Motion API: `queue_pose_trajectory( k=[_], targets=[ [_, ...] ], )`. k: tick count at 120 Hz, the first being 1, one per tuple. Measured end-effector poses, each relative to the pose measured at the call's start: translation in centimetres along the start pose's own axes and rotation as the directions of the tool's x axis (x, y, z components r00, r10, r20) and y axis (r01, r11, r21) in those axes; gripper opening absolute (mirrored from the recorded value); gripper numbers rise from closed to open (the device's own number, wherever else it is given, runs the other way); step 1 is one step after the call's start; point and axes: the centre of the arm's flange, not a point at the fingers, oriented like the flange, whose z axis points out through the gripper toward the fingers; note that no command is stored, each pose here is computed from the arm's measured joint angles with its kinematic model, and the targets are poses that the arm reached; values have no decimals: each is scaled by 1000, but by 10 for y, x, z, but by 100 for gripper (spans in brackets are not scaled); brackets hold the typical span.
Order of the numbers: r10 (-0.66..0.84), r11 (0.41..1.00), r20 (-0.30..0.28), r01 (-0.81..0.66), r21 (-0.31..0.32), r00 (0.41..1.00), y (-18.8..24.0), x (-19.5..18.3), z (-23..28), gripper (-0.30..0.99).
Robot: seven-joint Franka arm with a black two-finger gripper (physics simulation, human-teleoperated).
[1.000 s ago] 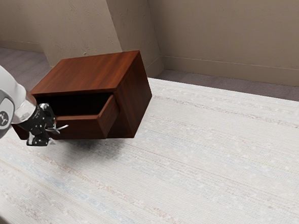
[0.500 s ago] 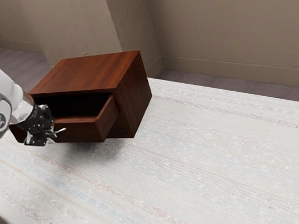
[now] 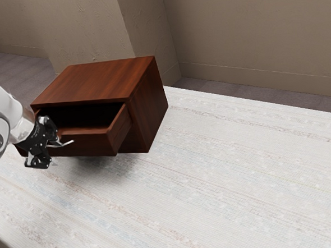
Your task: Pull the drawer handle with one arm to open the drawer
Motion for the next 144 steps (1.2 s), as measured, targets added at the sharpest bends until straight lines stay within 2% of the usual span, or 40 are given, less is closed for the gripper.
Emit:
queue_pose_trajectory(
  k=[19, 144],
  targets=[
    [-3, 1000, 1, 3, 16, 1000, -5, 1, 3, 30],
    [-16, 1000, 11, 16, -2, 1000, -50, 2, -21, 27]
  ],
)
